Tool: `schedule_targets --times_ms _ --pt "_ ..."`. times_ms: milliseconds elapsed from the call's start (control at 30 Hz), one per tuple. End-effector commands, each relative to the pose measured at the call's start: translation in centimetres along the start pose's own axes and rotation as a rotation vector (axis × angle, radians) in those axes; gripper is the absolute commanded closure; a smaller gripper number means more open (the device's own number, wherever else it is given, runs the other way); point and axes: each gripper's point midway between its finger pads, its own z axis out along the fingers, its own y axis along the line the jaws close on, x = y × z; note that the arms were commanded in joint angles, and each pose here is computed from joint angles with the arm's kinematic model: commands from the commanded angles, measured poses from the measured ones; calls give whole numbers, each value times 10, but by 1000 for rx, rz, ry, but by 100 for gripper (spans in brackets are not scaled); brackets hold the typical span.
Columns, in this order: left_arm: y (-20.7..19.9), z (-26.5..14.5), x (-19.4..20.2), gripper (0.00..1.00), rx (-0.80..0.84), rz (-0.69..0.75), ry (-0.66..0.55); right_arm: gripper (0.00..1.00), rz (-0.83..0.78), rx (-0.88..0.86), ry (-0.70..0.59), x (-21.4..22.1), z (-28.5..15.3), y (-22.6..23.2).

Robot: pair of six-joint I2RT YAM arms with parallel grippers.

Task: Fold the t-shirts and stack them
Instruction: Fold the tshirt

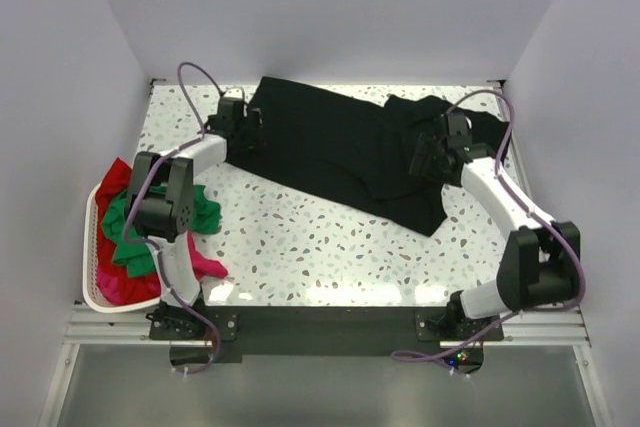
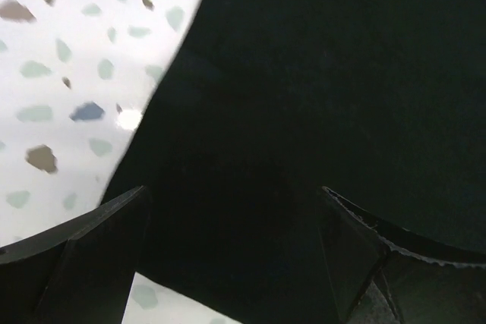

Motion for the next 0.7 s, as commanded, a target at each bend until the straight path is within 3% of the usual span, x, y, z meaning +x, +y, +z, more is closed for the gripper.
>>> schedule_targets --times_ms 0,267,500,667 --pt "-16 -20 -20 6 87 -51 -110 21 5 -43 15 27 -17 -7" --pt "-23 -24 5 5 150 -89 -112 29 19 -99 83 92 -28 -21" --pt "-12 2 24 4 82 -64 -36 42 9 -113 164 120 -15 -21" --pt "-12 7 16 4 76 -66 -40 47 -4 -126 211 130 -6 -18"
